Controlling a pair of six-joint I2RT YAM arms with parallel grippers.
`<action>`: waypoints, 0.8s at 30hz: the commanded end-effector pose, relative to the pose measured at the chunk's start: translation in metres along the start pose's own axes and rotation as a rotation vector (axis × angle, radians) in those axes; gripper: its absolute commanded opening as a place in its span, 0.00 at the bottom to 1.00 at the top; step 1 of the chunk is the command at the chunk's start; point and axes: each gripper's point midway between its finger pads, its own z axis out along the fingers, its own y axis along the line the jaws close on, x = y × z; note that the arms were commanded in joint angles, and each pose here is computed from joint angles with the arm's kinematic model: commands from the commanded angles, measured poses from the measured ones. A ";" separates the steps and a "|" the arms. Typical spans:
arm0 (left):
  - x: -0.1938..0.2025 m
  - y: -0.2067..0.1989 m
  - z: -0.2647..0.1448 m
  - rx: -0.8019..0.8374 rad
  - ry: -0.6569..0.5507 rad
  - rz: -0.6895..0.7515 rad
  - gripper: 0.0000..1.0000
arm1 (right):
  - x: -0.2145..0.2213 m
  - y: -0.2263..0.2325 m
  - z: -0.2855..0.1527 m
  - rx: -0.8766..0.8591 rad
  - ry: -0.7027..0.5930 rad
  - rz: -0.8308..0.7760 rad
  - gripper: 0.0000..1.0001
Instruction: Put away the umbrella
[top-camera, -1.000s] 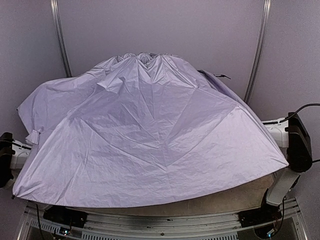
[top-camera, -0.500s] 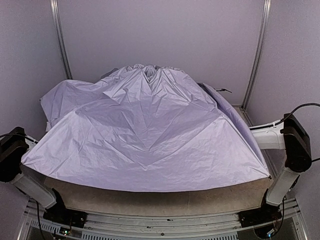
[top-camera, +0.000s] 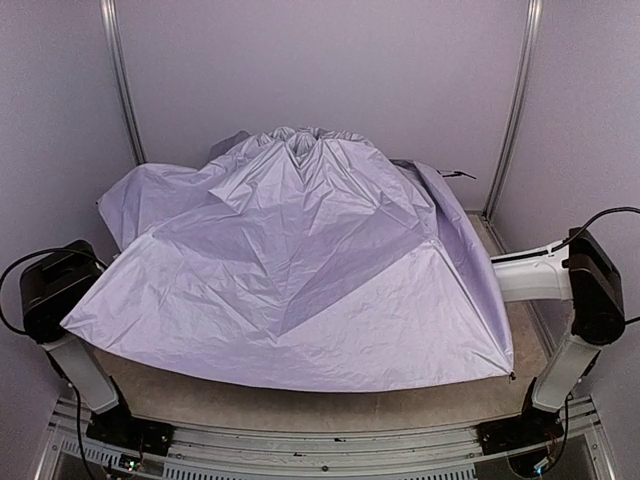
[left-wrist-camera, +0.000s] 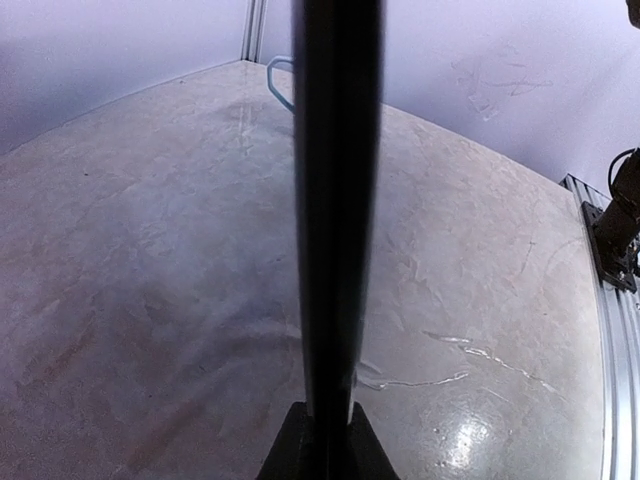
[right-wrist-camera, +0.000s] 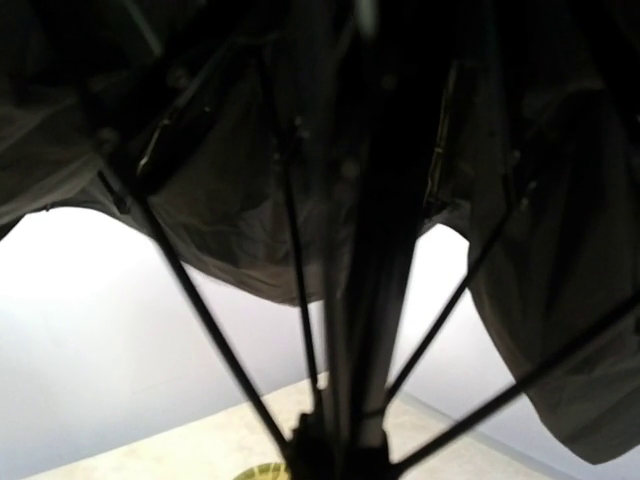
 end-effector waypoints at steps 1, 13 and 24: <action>-0.103 0.004 -0.008 -0.052 -0.322 0.122 0.15 | 0.074 -0.002 -0.017 -0.012 0.212 -0.111 0.00; -0.030 0.019 -0.025 -0.232 -0.097 0.092 0.46 | -0.081 -0.057 0.001 0.152 -0.262 -0.118 0.00; -0.001 0.070 -0.055 -0.451 -0.048 -0.045 0.58 | -0.199 -0.084 -0.013 0.255 -0.488 -0.179 0.00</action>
